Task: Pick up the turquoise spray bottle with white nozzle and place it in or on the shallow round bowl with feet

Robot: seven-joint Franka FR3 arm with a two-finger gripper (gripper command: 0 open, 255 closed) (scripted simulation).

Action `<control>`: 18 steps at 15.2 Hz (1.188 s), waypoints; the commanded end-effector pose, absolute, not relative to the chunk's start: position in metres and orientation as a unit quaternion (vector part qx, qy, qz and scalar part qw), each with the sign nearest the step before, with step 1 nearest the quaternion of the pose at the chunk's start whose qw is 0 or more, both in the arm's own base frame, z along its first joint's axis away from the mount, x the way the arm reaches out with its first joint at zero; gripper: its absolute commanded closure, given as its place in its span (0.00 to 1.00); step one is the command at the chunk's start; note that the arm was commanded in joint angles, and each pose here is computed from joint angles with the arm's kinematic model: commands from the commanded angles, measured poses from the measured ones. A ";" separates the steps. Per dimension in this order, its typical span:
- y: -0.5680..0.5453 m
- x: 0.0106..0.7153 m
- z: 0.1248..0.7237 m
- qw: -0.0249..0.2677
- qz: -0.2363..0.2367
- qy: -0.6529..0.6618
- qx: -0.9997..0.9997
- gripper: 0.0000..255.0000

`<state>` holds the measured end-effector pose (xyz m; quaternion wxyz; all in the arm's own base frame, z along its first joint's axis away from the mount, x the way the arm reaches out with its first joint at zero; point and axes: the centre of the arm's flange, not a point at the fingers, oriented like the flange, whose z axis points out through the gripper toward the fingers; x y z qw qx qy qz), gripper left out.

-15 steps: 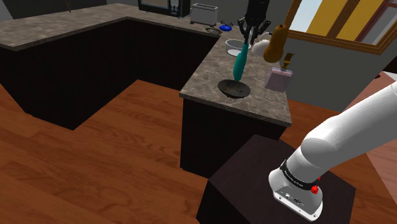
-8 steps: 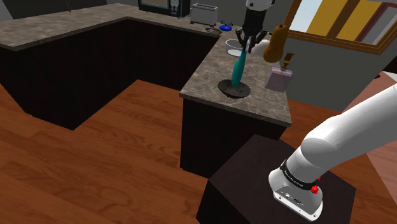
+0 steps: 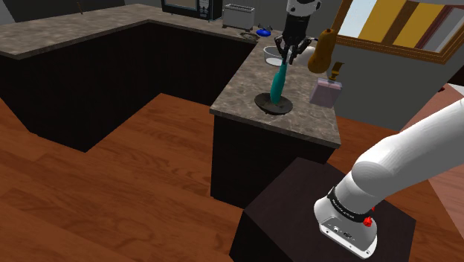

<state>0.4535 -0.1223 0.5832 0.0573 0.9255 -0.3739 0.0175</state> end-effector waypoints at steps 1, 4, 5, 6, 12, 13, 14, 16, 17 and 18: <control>-0.122 0.453 0.583 0.057 0.018 -0.374 0.926 1.00; -0.122 0.453 0.583 0.057 0.018 -0.374 0.926 0.00; -0.122 0.453 0.583 0.057 0.018 -0.374 0.926 0.00; -0.122 0.453 0.583 0.057 0.018 -0.374 0.926 0.00; -0.116 0.454 0.633 0.057 0.018 -0.374 0.926 0.00; -0.116 0.454 0.633 0.057 0.018 -0.374 0.926 0.00; -0.116 0.454 0.633 0.057 0.018 -0.374 0.926 0.00; -0.116 0.454 0.633 0.057 0.018 -0.374 0.926 0.00; -0.116 0.454 0.633 0.057 0.018 -0.374 0.926 0.00; -0.116 0.454 0.633 0.057 0.018 -0.374 0.926 0.00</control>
